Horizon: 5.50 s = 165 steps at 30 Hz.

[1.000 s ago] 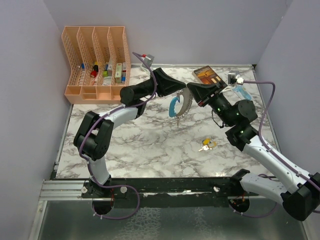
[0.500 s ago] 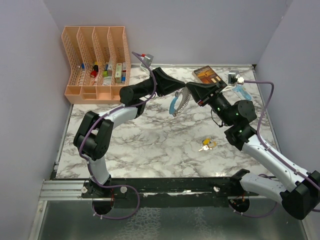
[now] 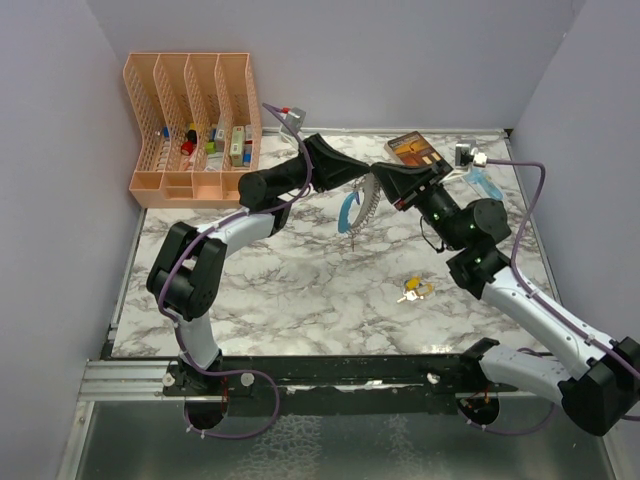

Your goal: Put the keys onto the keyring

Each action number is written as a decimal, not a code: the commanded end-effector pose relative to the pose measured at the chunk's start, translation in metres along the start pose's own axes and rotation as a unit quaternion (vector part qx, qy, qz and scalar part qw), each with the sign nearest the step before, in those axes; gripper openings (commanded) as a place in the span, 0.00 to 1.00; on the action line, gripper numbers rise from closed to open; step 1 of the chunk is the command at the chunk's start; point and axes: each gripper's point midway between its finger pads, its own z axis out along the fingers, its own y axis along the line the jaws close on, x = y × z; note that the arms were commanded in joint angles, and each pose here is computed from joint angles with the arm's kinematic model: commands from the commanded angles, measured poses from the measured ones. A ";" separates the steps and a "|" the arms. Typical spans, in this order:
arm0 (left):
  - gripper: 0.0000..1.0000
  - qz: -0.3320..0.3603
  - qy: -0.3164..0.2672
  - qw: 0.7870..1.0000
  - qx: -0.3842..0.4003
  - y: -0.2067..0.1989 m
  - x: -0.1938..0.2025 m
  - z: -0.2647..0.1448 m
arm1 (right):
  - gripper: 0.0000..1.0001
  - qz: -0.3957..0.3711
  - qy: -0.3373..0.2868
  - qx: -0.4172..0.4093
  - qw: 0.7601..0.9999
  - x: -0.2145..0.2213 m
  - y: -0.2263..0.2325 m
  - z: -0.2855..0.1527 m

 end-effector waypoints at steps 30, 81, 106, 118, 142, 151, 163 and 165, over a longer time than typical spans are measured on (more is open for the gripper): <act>0.00 0.093 -0.011 0.990 0.105 -0.048 0.000 0.008 | 0.28 -0.002 0.022 0.018 1.000 -0.004 0.008 -0.016; 0.00 0.106 -0.004 0.987 0.119 -0.071 -0.006 0.006 | 0.25 -0.024 0.037 0.054 0.998 -0.009 -0.002 -0.012; 0.00 0.101 -0.004 0.987 0.121 -0.073 -0.007 0.007 | 0.23 -0.020 0.050 0.066 0.996 0.008 -0.017 -0.010; 0.00 0.100 -0.002 0.988 0.116 -0.067 -0.005 0.006 | 0.18 -0.023 0.036 0.075 0.996 -0.001 -0.017 -0.019; 0.00 0.101 0.009 0.988 0.120 -0.062 0.001 0.009 | 0.15 -0.012 0.047 0.053 0.997 0.007 -0.012 -0.019; 0.00 0.100 0.009 0.987 0.122 -0.063 0.002 0.010 | 0.12 -0.005 0.051 0.041 0.998 0.012 -0.010 -0.017; 0.07 0.097 0.020 0.988 0.121 -0.059 0.009 0.010 | 0.01 -0.023 0.042 0.029 0.998 0.006 -0.006 -0.018; 0.12 0.102 0.030 0.987 0.120 -0.058 0.014 0.008 | 0.01 -0.035 0.047 0.030 0.998 0.003 -0.005 -0.019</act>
